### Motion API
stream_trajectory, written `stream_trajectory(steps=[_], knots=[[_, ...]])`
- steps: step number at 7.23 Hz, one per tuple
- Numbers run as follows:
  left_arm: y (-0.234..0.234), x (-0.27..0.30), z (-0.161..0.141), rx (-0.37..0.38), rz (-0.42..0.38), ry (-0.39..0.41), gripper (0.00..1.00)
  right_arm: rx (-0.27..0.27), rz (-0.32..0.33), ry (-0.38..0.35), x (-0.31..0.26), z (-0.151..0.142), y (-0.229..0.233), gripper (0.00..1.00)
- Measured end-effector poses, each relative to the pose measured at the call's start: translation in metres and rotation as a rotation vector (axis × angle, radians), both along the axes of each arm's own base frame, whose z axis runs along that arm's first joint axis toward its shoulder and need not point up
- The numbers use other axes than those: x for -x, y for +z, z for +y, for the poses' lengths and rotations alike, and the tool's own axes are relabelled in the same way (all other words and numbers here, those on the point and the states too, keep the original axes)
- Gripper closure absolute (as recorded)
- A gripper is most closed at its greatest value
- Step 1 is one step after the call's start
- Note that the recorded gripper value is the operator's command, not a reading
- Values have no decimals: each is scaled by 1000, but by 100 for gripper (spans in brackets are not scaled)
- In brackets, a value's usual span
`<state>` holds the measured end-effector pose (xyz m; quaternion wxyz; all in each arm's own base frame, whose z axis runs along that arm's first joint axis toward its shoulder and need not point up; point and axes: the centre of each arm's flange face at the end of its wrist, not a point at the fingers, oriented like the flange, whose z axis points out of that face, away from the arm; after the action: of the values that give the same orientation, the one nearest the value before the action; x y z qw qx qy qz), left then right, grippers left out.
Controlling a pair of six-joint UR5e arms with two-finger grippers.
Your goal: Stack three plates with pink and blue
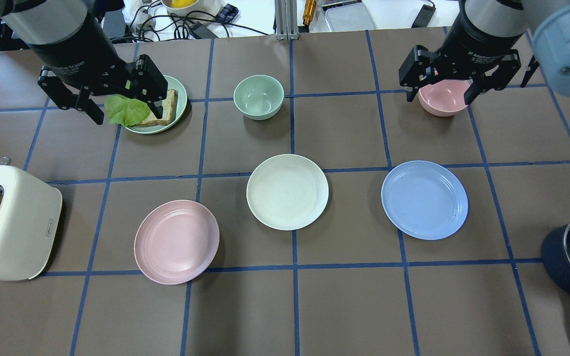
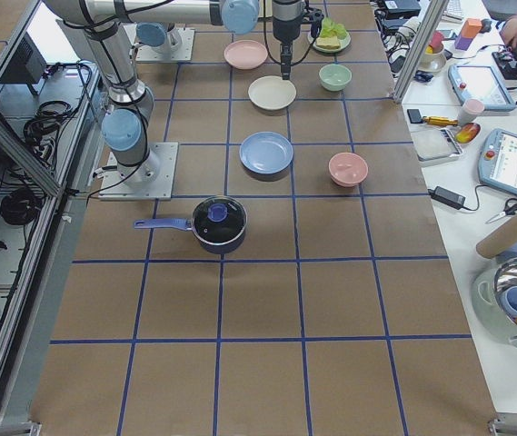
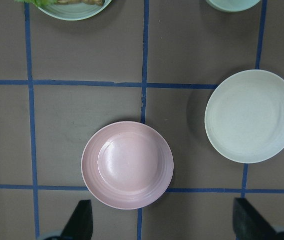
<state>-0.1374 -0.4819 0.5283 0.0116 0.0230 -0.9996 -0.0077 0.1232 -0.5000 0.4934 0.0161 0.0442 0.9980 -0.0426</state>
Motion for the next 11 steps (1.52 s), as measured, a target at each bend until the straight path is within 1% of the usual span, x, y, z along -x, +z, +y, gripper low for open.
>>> stream_trajectory(steps=[5,7,9,10,11], knots=[[0,-3,-2,1,2,6,0,9,12,21,1,0,5,0],[0,-3,-2,1,2,7,0,4,30,59,3,0,3,0],[-1,-3,-2,1,2,10,0,-5,40,119,5,0,-1,0],[-1,-4,-3,0,1,9,0,-9,42,134,10,-1,-4,0],[-2,-4,-3,-1,-1,6,0,-26,43,131,29,-4,-14,0]])
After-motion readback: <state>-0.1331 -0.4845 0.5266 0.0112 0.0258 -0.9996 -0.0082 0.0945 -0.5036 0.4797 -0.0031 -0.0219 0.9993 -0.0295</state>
